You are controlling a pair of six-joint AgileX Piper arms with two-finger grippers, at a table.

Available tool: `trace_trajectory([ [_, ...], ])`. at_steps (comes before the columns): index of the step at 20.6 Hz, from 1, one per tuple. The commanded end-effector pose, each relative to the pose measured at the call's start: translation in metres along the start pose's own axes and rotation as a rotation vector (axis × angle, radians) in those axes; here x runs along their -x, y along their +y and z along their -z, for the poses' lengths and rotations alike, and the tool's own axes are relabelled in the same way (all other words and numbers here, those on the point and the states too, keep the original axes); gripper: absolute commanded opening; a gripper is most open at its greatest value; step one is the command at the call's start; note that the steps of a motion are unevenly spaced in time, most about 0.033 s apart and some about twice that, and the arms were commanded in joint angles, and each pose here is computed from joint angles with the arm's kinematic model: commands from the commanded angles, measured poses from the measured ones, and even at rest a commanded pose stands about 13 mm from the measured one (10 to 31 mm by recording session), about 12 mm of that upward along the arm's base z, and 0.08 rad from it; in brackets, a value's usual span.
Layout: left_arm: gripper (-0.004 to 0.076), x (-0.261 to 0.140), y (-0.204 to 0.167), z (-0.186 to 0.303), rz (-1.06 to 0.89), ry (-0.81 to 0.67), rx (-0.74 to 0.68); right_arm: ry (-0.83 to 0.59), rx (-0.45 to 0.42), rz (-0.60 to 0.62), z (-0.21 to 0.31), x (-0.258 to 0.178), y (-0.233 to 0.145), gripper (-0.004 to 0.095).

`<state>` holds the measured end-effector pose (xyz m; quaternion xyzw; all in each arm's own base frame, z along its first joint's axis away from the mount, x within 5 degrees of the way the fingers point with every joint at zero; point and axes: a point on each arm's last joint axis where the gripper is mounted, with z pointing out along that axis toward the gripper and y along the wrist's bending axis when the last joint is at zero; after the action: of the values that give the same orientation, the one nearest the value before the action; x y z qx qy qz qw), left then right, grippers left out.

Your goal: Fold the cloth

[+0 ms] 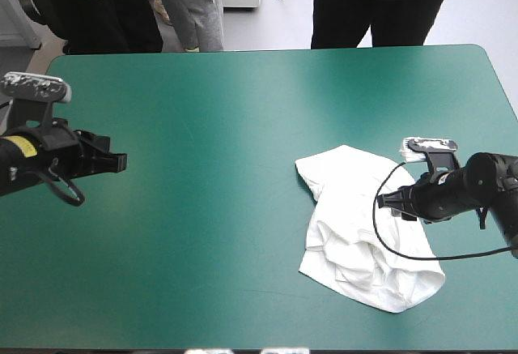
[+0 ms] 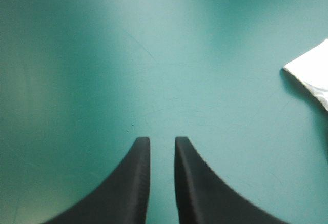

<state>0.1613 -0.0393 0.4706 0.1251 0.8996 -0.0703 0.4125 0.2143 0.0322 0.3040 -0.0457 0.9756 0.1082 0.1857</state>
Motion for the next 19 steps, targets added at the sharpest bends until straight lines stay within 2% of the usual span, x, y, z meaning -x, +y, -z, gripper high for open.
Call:
trace_trajectory([
  [1, 0.0082, -0.019, -0.004, 0.035, 0.015, -0.035, -0.005, -0.056, 0.015, -0.001, 0.011, 0.004, 0.003, 0.0387],
  [3, 0.0031, -0.034, -0.008, 0.056, 0.013, -0.089, -0.009, -0.056, 0.017, -0.002, 0.011, 0.004, 0.003, 0.0387],
  [6, 0.0015, -0.048, -0.009, 0.071, 0.009, -0.13, 0.001, -0.057, 0.024, -0.006, 0.011, 0.004, 0.004, 0.0387],
  [8, 0.0015, -0.052, -0.008, 0.071, 0.007, -0.126, 0.01, -0.069, 0.026, 0.062, 0.011, 0.005, 0.006, 0.0389],
  [9, 0.0015, -0.052, -0.008, 0.07, 0.008, -0.121, 0.01, -0.092, 0.027, 0.144, 0.01, 0.007, 0.011, 0.0417],
  [12, 0.0015, -0.051, -0.008, 0.068, 0.008, -0.117, 0.01, -0.154, 0.005, 0.219, 0.003, 0.018, 0.025, 0.0541],
  [15, 0.0015, -0.051, -0.008, 0.068, 0.008, -0.117, 0.01, -0.088, 0.012, 0.249, -0.022, 0.03, 0.03, 0.0625],
  [19, 0.0015, -0.051, -0.008, 0.068, 0.029, -0.117, 0.007, 0.015, -0.026, 0.305, -0.059, 0.044, 0.034, 0.0627],
])
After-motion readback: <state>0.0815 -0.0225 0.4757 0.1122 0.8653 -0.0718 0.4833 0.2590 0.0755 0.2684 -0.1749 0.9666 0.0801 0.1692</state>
